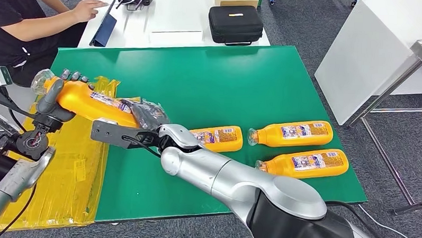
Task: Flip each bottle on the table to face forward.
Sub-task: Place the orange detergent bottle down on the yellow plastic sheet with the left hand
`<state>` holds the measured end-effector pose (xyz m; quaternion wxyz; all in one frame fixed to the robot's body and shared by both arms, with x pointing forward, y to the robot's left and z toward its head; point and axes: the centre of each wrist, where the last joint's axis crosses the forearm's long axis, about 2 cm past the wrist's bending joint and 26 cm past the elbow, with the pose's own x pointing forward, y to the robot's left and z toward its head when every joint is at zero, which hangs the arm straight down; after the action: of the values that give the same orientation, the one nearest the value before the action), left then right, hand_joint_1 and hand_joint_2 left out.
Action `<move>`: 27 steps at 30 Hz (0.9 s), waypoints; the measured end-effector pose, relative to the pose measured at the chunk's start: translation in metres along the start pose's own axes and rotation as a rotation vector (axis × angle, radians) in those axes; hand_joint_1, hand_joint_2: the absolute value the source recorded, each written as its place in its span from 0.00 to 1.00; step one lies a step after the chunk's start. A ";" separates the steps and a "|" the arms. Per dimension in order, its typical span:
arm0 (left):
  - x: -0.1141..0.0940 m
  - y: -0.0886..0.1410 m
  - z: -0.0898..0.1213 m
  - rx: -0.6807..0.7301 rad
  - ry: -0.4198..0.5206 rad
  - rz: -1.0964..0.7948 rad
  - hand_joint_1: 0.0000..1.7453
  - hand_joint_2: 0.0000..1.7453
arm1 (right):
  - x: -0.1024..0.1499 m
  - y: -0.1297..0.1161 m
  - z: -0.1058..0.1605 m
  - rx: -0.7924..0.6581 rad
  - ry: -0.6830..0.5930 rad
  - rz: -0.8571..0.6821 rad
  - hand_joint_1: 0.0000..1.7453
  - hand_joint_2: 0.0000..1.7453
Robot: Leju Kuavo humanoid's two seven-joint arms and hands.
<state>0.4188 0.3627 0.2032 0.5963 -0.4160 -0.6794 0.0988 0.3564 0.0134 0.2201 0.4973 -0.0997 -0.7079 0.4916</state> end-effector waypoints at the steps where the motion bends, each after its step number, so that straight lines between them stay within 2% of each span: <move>1: 0.001 0.000 0.000 0.003 -0.001 -0.002 1.00 1.00 | 0.000 0.000 0.000 0.000 -0.001 0.004 0.16 0.50; 2: 0.002 0.001 0.001 0.011 -0.006 -0.003 1.00 1.00 | 0.000 0.000 0.000 0.001 -0.005 0.008 0.00 0.25; 3: 0.004 0.003 0.002 0.023 -0.013 -0.006 1.00 1.00 | 0.000 0.001 0.000 0.003 -0.010 0.010 0.00 0.00; 8: 0.029 0.020 0.015 0.107 -0.057 -0.039 1.00 1.00 | -0.004 -0.002 -0.001 -0.007 -0.032 -0.016 0.00 0.00; 15: 0.081 0.051 0.054 0.250 -0.087 -0.160 1.00 1.00 | -0.019 -0.035 -0.007 -0.086 0.006 -0.040 0.00 0.00; 19: 0.103 0.061 0.071 0.348 -0.116 -0.243 1.00 1.00 | -0.025 -0.042 -0.007 -0.110 0.017 -0.049 0.00 0.00; 22: 0.112 0.064 0.080 0.407 -0.136 -0.330 1.00 1.00 | -0.028 -0.044 -0.006 -0.120 0.024 -0.055 0.00 0.00; 24: 0.115 0.064 0.083 0.470 -0.142 -0.456 1.00 1.00 | -0.029 -0.045 -0.005 -0.128 0.034 -0.062 0.00 0.00; 27: 0.115 0.061 0.082 0.651 -0.169 -0.942 1.00 1.00 | -0.031 -0.049 -0.005 -0.155 0.047 -0.083 0.00 0.00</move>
<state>0.3797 0.5094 0.2264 0.6170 0.1455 -0.7711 0.0594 0.3927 -0.0279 0.2401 0.5244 -0.1201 -0.7354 0.4119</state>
